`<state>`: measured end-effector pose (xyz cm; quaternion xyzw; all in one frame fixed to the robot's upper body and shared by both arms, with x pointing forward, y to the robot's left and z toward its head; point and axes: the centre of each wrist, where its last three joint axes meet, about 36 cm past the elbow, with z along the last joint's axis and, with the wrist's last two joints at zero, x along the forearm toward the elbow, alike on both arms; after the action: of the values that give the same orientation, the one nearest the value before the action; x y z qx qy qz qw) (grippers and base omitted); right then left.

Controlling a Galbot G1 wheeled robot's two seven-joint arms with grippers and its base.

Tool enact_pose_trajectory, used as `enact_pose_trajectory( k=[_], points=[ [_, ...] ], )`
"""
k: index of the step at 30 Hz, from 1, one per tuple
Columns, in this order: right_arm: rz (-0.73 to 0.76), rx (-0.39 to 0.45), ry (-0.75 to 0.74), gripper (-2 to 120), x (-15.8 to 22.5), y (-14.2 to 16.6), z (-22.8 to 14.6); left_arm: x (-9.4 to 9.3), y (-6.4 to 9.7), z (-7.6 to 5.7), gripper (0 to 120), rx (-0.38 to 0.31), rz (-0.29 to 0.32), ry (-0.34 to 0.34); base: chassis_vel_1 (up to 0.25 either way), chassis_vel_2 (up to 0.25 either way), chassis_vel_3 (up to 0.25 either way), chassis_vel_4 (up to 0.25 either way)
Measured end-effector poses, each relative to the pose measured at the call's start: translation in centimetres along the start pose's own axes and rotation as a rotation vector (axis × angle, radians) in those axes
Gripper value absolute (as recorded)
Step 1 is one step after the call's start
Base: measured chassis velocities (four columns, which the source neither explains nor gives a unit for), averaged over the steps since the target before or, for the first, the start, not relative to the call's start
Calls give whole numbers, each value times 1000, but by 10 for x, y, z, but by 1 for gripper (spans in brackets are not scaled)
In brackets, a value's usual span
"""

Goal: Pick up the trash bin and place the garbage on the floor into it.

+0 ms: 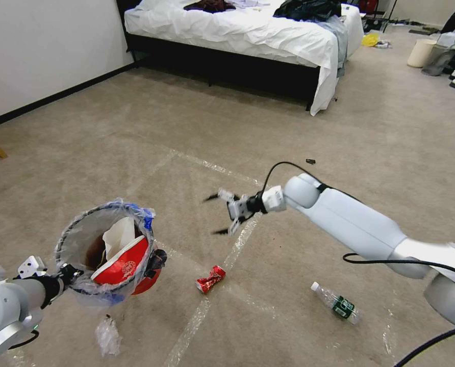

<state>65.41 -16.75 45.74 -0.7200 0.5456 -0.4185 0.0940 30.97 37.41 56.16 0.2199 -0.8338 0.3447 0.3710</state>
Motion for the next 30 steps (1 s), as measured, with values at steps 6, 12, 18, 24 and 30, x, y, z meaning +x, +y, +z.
enact_pose_trajectory(
  k=[6,12,18,24,30],
  points=[
    [-108,17,41,100,-21,10,11,3,1,6,0,0,-5,-5,0,0,0,0],
    [-155,14,45,100,-32,27,20,5,3,10,0,1,-6,-7,0,0,0,0],
    [-178,12,55,100,-48,36,31,9,3,13,0,-1,-6,-12,0,0,0,0],
    [-215,-8,58,100,-56,46,42,10,4,17,0,-4,-14,-17,0,0,0,0],
    [-236,-14,57,100,-58,51,44,11,4,17,0,-6,-13,-21,0,0,0,0]
  ],
)
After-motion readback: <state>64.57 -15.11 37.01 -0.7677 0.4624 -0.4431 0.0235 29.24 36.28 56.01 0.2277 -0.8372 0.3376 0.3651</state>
